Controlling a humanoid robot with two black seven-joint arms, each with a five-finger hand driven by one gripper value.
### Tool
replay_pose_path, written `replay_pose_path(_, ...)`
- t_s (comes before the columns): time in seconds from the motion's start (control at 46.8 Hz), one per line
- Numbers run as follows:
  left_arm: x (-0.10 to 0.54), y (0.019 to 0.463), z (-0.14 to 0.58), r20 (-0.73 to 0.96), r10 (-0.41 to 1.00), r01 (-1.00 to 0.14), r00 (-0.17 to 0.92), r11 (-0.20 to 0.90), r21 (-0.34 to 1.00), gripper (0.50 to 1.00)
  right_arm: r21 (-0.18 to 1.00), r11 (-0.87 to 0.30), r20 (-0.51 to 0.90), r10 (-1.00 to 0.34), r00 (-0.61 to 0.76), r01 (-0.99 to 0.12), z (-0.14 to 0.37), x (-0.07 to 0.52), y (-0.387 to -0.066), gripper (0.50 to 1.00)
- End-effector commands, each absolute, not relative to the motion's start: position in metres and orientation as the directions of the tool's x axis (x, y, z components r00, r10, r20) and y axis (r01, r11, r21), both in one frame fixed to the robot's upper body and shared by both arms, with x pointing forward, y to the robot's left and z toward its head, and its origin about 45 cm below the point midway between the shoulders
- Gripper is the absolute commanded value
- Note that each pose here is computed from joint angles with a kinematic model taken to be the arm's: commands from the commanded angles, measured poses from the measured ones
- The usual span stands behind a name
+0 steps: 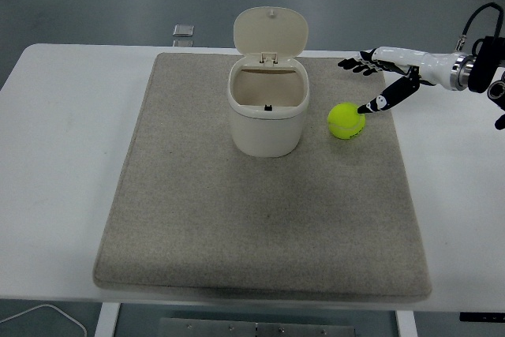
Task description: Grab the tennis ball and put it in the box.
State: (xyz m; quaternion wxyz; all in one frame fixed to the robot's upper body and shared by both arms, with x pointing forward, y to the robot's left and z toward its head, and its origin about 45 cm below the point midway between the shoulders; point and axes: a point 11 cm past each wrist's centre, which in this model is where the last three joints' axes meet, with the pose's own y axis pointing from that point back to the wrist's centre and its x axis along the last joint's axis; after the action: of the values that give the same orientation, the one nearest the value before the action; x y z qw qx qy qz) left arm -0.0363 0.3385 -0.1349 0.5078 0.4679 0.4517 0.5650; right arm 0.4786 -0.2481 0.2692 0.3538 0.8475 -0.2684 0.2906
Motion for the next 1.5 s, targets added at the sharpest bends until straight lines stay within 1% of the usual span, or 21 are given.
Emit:
replay_pose_path(0.0,-0.037,0.339,-0.135,0.07,0.996,-0.151,-0.047,-0.076,0.986,0.992,0.466,-0.61,0.693,-0.198,0.693,-0.641,0.267,0.476,-0.246,0.93)
replay_pose_path(0.171,-0.037,0.339,-0.135,0.07,0.996,-0.151,-0.047,-0.076,0.986,0.992,0.476,-0.617,0.706,-0.157,0.691,-0.626,0.264,0.474,-0.244,0.93)
replay_pose_path(0.342,-0.037,0.339,-0.135,0.07,0.996,-0.151,-0.047,-0.076,0.986,0.992,0.511,-0.615,0.719,-0.078,0.69,-0.601,0.251,0.471,-0.233,0.93)
replay_pose_path(0.491,-0.037,0.339,-0.135,0.07,0.996,-0.151,-0.047,-0.076,0.986,0.992,0.507,-0.612,0.744,-0.046,0.667,-0.607,0.241,0.47,-0.223,0.93)
replay_pose_path(1.068,-0.037,0.339,-0.135,0.07,0.996,-0.151,-0.047,-0.076,0.986,0.992,0.512,-0.608,0.743,-0.041,0.668,-0.607,0.233,0.468,-0.222,0.924)
replay_pose_path(1.175,-0.037,0.339,-0.135,0.07,0.996,-0.151,-0.047,-0.076,0.986,0.992,0.513,-0.607,0.743,-0.041,0.668,-0.608,0.232,0.468,-0.222,0.901)
replay_pose_path(1.303,-0.037,0.339,-0.135,0.07,0.996,-0.151,-0.047,-0.076,0.986,0.992,0.507,-0.601,0.751,-0.043,0.659,-0.617,0.231,0.469,-0.221,0.809)
replay_pose_path(1.325,-0.037,0.339,-0.135,0.07,0.996,-0.151,-0.047,-0.076,0.986,0.992,0.505,-0.602,0.753,-0.042,0.657,-0.618,0.231,0.469,-0.22,0.799)
replay_pose_path(1.389,-0.037,0.339,-0.135,0.07,0.996,-0.151,-0.047,-0.076,0.986,0.992,0.515,-0.595,0.752,-0.032,0.659,-0.617,0.225,0.468,-0.222,0.791)
replay_pose_path(1.474,-0.037,0.339,-0.135,0.07,0.996,-0.151,-0.047,-0.076,0.986,0.992,0.524,-0.59,0.755,-0.012,0.656,-0.614,0.223,0.467,-0.222,0.723)
